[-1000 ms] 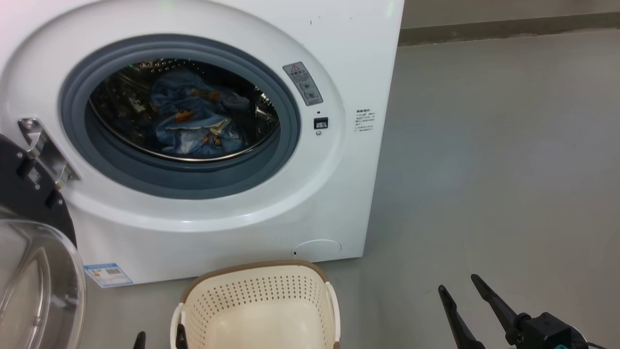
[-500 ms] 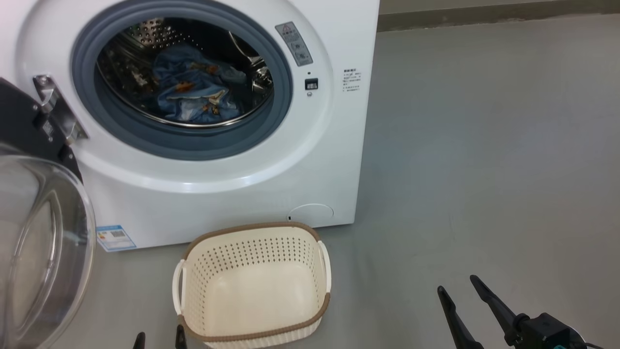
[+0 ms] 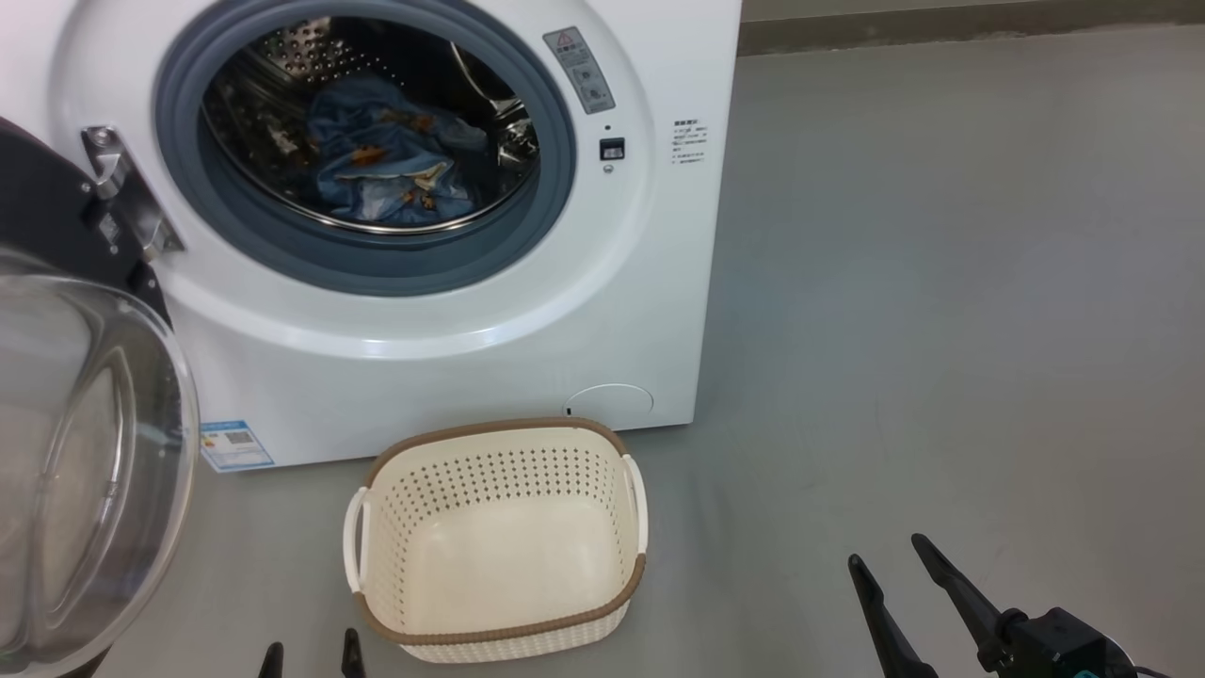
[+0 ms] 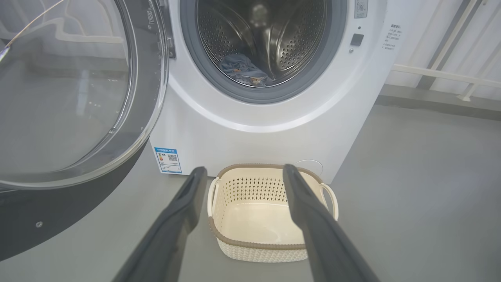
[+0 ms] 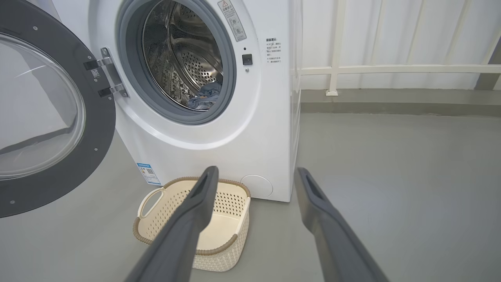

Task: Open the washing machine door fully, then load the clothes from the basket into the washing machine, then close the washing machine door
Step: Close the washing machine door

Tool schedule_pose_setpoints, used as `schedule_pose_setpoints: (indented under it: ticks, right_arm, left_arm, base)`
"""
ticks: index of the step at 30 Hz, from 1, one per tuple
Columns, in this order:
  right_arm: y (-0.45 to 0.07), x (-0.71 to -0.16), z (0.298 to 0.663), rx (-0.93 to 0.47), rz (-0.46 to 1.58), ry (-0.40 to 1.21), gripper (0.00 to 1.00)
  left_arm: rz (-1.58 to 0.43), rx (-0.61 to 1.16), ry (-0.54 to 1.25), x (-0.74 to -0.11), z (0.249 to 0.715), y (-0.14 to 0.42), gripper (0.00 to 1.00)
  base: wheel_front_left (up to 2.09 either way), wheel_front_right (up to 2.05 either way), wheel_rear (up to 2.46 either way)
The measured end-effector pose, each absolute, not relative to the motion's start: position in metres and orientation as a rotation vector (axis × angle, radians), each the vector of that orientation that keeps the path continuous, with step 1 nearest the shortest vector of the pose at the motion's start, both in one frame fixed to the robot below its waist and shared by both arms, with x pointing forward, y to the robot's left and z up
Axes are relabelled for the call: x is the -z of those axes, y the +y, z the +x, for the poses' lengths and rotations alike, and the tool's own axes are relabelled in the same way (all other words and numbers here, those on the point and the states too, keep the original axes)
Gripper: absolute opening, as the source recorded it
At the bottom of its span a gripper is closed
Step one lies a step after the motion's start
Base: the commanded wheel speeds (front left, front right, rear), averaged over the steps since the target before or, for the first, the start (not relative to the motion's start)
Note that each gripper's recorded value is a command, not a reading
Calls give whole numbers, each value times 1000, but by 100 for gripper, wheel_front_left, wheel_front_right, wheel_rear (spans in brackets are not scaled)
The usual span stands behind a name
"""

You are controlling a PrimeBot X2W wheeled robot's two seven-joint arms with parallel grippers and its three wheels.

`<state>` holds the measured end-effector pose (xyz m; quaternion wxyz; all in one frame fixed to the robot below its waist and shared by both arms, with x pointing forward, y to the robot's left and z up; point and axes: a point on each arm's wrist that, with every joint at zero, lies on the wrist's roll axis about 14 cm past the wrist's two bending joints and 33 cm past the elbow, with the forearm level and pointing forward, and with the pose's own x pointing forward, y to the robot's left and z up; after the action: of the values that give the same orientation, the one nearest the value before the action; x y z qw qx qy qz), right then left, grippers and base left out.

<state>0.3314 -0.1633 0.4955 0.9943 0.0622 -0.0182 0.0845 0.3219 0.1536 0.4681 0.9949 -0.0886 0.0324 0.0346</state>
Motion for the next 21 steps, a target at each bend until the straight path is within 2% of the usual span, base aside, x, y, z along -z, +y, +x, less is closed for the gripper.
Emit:
schedule_pose_setpoints:
  ticks: [10,21]
  right_arm:
    - [-135,-495,343,-260,128,-29,100]
    - [-63,-504,364,-503,110,-44,100]
  left_arm:
    - [-177,-163,50,-471,310,178,100]
    - [-190,-365,20,-475,270,227,100]
  base:
    - [0,0,0]
    - [0,0,0]
